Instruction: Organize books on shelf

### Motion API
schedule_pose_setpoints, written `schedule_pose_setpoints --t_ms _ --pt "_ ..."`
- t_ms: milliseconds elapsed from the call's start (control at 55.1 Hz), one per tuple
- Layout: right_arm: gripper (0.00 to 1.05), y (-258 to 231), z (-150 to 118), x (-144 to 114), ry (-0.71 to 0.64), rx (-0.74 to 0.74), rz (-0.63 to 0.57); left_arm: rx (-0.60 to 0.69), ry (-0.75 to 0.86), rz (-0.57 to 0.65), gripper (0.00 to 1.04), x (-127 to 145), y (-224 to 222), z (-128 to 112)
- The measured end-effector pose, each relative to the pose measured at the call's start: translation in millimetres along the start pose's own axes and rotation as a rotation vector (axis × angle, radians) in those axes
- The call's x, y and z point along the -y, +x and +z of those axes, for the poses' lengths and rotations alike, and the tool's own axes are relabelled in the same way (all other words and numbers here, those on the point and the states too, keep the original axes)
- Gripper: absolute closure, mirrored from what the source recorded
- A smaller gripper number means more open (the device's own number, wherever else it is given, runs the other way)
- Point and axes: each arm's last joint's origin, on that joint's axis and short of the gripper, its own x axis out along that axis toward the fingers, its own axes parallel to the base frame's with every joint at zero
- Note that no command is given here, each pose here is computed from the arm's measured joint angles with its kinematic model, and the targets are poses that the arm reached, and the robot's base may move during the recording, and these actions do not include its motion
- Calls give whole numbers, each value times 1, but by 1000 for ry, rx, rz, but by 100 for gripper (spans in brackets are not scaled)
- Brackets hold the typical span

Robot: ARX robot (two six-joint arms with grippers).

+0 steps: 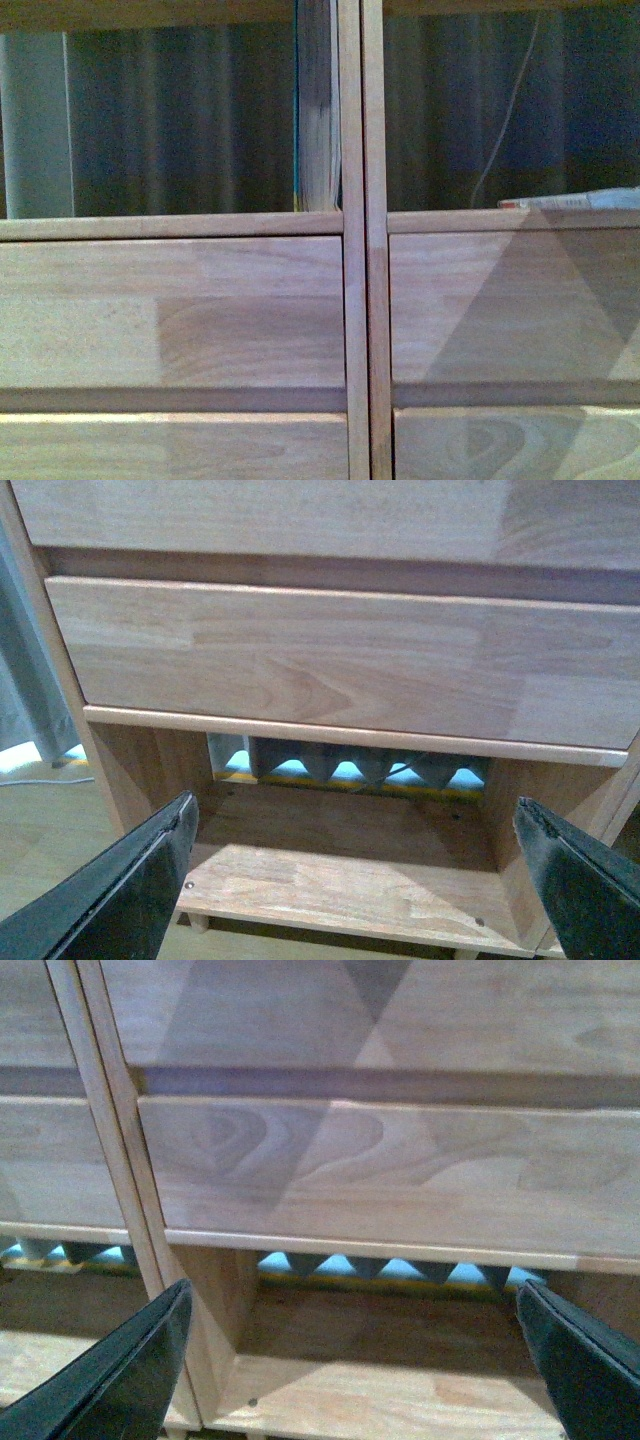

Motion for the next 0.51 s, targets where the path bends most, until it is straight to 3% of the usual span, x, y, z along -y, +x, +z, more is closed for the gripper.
schedule_pose_setpoints --t_ms 381,508 --pt "7 0 0 0 3 1 -10 0 0 0 7 0 0 0" --pt "7 4 12 8 207 71 -170 0 0 0 7 0 0 0"
